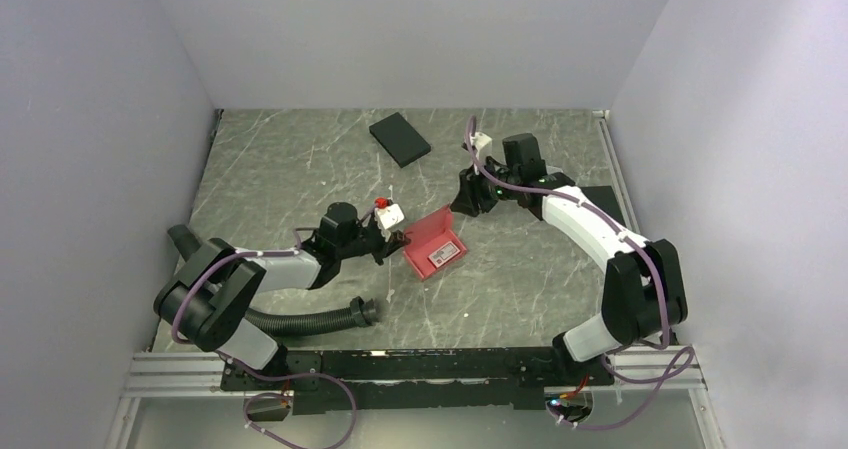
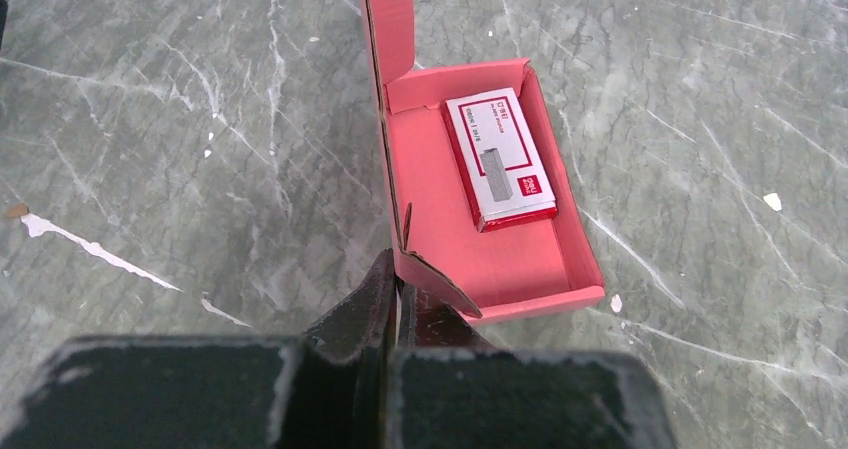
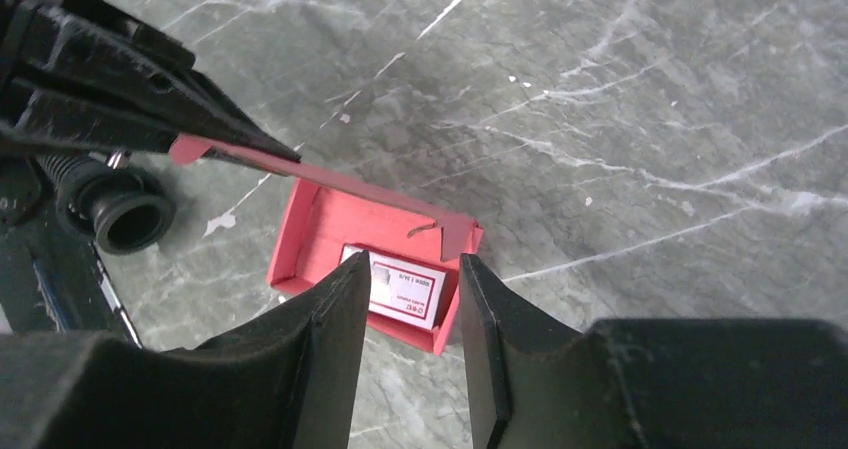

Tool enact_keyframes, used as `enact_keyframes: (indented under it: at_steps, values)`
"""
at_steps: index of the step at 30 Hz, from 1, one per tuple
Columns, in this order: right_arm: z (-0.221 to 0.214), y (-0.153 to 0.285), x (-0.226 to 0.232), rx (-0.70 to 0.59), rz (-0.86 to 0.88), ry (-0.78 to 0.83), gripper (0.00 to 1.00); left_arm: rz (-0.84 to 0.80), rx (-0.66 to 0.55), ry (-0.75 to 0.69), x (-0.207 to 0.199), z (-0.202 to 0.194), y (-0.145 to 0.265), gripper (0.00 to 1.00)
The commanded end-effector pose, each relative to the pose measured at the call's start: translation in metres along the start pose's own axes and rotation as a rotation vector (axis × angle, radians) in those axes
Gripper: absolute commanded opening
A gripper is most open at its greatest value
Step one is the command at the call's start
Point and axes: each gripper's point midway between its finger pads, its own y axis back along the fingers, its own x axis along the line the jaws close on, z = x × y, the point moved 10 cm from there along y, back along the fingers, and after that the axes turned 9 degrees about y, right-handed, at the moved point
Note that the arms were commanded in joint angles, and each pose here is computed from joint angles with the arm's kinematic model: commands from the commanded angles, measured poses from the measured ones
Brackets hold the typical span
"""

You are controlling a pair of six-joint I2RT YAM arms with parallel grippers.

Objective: Fold the paper box
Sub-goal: Close the paper box at the center of the board.

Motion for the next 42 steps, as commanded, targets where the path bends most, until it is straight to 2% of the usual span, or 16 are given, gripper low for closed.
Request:
enact_keyframes:
  at_steps: [1,11,18,29,42]
  values:
    - [0.02,-0.009,-0.002,-0.055,-0.119,-0.055,0.41,0.033,-0.051,0.002,-0.002,0.018,-0.003,0.0]
    - [0.017,-0.025,-0.001,0.007,-0.208,-0.065,0.42,0.033,-0.052,-0.006,-0.003,0.021,-0.004,0.0]
    - [0.016,-0.029,0.001,0.037,-0.222,-0.05,0.39,0.032,-0.05,-0.011,-0.003,0.021,-0.003,0.0]
    - [0.017,-0.025,-0.002,0.053,-0.296,-0.037,0.28,0.037,-0.042,-0.019,-0.003,0.021,-0.003,0.0]
    - [0.019,-0.029,0.0,0.051,-0.245,-0.033,0.3,0.023,-0.042,-0.021,-0.003,0.024,-0.004,0.0]
